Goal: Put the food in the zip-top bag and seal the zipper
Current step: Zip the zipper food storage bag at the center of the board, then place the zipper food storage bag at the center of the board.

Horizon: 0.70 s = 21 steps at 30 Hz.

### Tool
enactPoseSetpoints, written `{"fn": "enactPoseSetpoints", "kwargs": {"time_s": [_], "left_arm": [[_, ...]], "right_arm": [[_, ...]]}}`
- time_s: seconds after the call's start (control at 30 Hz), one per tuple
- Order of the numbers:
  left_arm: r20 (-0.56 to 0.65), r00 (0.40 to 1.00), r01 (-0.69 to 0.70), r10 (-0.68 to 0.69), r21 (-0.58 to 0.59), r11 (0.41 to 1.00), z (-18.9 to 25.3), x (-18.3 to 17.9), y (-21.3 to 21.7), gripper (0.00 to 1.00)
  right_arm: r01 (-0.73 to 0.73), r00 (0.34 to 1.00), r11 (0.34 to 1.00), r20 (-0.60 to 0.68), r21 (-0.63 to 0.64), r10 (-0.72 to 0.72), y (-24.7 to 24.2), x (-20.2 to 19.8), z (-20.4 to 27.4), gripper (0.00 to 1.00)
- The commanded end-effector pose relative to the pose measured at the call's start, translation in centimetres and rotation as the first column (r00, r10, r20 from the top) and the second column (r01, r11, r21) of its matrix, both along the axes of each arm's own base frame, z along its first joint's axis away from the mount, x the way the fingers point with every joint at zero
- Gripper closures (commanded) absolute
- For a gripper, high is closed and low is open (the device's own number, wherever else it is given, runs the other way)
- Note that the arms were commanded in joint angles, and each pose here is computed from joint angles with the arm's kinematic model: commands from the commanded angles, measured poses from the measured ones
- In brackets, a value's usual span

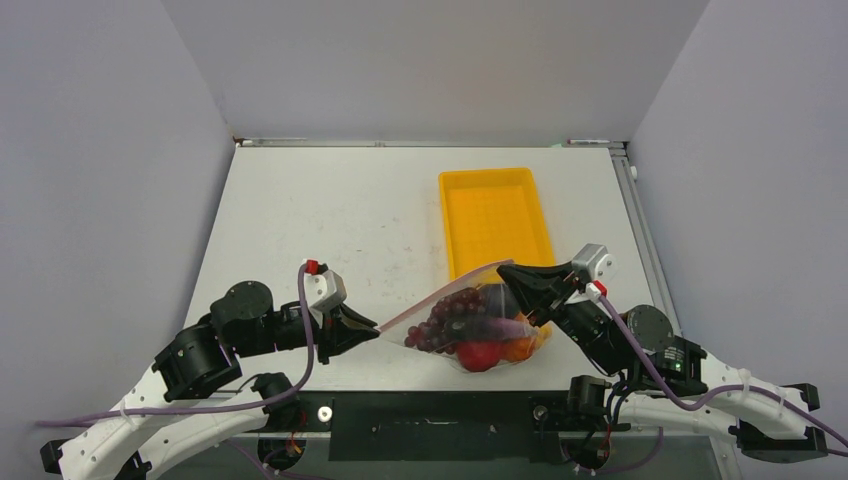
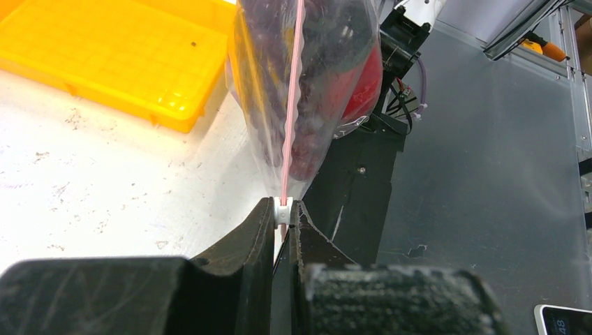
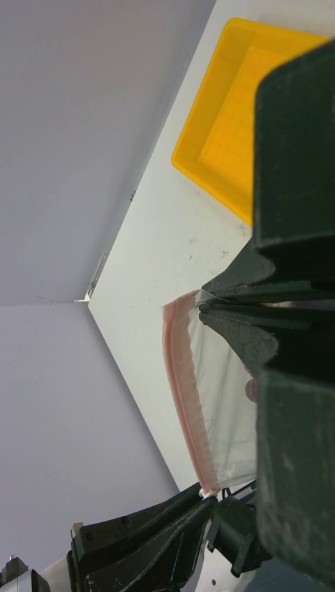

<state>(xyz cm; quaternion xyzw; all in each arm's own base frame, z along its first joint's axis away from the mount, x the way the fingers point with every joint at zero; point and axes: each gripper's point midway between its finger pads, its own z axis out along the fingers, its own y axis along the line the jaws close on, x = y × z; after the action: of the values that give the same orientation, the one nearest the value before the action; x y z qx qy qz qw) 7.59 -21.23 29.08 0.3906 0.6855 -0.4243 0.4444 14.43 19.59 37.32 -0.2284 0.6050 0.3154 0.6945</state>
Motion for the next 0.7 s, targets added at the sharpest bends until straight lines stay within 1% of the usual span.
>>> {"fn": "enactPoseSetpoints", "kwargs": {"time_s": [0.0, 0.07, 0.13, 0.2, 0.23, 0.27, 0.33, 0.43, 0.67], "left_arm": [[-0.017, 1.0, -0.008, 0.009, 0.007, 1.0, 0.0, -0.3, 0.4, 1.0], [-0.018, 1.0, -0.013, 0.013, 0.009, 1.0, 0.0, -0.1, 0.4, 1.0], [-0.013, 1.0, -0.024, 0.025, 0.01, 1.0, 0.1, 0.1, 0.5, 0.91], [-0.004, 0.999, -0.045, 0.045, 0.007, 0.999, 0.3, 0.4, 0.7, 0.74], [-0.001, 0.999, -0.05, 0.05, 0.005, 0.999, 0.3, 0.5, 0.7, 0.62], [0.005, 0.998, -0.055, 0.055, -0.002, 0.998, 0.5, 0.5, 0.7, 0.53], [0.013, 0.998, -0.066, 0.066, -0.02, 0.998, 0.9, 0.7, 0.7, 0.39], [0.018, 0.997, -0.078, 0.079, -0.027, 0.997, 1.0, 1.0, 0.7, 0.29], [0.03, 0.993, -0.11, 0.111, -0.031, 0.993, 1.5, 1.7, 0.7, 0.19]], "right_arm": [[0.095, 0.993, 0.97, 0.042, 0.225, -0.107, -3.2, 0.8, 5.7, 0.95], [0.084, 0.994, 0.972, 0.046, 0.221, -0.096, -3.0, 0.7, 5.6, 0.95], [0.061, 0.996, 0.975, 0.055, 0.215, -0.074, -2.6, 0.4, 5.7, 0.95], [0.03, 0.997, 0.979, 0.066, 0.203, -0.044, -1.9, 0.1, 5.6, 0.95], [0.015, 0.997, 0.981, 0.069, 0.194, -0.029, -1.5, 0.0, 5.6, 0.95], [0.005, 0.997, 0.983, 0.071, 0.184, -0.018, -1.2, -0.1, 5.5, 0.95], [-0.017, 0.997, 0.986, 0.075, 0.167, 0.004, -0.6, -0.3, 5.3, 0.95], [-0.039, 0.996, 0.988, 0.079, 0.152, 0.027, 0.2, -0.4, 5.1, 0.95], [-0.065, 0.995, 0.99, 0.08, 0.126, 0.055, 1.0, -0.6, 4.9, 0.95]]}}
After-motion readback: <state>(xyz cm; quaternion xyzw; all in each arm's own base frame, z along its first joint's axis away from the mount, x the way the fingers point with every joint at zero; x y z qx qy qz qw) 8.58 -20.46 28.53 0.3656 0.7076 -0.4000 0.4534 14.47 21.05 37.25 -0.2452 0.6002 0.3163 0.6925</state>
